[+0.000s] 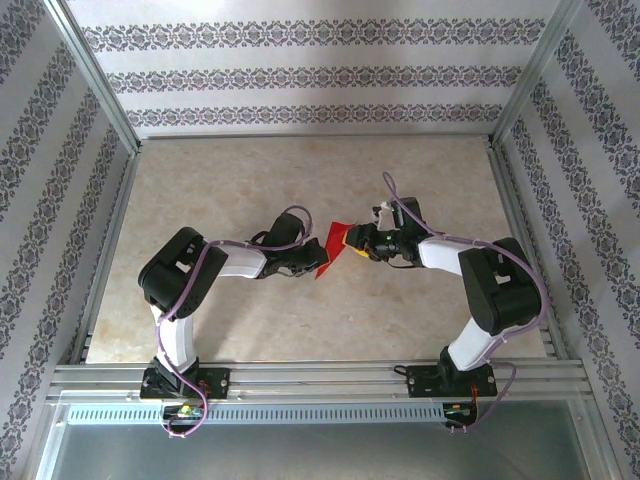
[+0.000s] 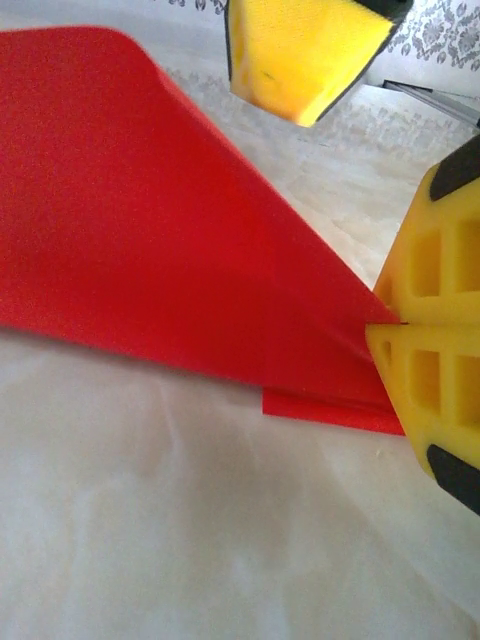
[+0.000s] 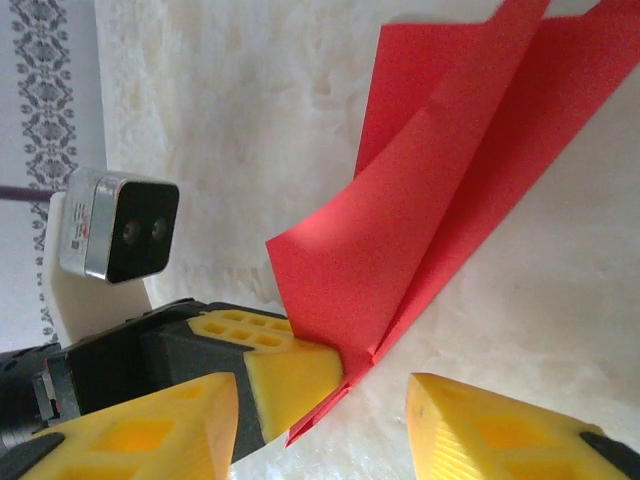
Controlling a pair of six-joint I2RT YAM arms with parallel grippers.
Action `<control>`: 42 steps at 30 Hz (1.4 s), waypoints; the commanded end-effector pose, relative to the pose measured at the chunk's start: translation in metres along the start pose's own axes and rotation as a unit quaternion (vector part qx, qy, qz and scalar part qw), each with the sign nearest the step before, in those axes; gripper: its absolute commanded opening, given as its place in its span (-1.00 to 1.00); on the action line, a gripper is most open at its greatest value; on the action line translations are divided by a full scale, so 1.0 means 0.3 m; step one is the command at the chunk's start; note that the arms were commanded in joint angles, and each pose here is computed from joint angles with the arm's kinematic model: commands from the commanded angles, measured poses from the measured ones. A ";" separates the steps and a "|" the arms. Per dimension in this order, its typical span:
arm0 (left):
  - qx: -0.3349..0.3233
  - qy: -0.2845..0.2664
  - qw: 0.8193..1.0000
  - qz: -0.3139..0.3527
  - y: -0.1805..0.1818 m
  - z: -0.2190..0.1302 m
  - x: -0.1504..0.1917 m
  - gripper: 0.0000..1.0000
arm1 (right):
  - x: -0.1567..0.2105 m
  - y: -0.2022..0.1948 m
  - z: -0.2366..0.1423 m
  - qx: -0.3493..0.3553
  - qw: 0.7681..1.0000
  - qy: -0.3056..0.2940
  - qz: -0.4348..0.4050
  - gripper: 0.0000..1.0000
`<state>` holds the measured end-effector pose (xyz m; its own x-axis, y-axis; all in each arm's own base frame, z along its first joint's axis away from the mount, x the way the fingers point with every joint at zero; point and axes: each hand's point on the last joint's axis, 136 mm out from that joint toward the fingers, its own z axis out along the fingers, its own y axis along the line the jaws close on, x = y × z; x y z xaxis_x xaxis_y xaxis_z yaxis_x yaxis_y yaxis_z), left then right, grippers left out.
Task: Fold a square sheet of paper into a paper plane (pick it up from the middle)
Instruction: Fold the wing for the fifth time at the center of the table.
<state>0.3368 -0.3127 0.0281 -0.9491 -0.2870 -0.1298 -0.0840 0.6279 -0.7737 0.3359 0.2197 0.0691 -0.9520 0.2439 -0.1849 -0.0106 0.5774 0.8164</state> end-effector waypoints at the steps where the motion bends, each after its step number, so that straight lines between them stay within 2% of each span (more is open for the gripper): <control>1: -0.001 -0.003 0.999 -0.033 0.038 0.009 -0.011 -1.00 | -0.016 0.059 0.032 -0.027 0.999 0.007 -0.037 -0.10; 9: -0.002 -0.006 0.999 -0.051 0.058 0.012 -0.012 -1.00 | -0.011 0.069 0.092 -0.037 0.998 0.028 -0.044 -0.24; 16: -0.006 0.006 0.999 -0.045 0.057 0.015 -0.005 -1.00 | -0.003 0.081 0.123 -0.042 0.997 0.045 -0.052 -0.28; 26: -0.013 0.029 0.999 -0.039 0.062 0.032 0.009 -0.92 | -0.007 0.036 0.157 -0.003 0.998 0.043 -0.041 -0.30; 42: -0.026 0.034 0.999 -0.033 0.075 0.028 0.014 -0.75 | -0.010 -0.087 0.152 0.068 0.997 0.022 0.006 -0.31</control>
<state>0.3395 -0.3181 0.0241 -0.9557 -0.2860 -0.0701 -0.1212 0.5992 -0.7914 0.3535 0.2474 0.0357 -0.9669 0.1867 -0.1740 -0.0123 0.6469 0.7625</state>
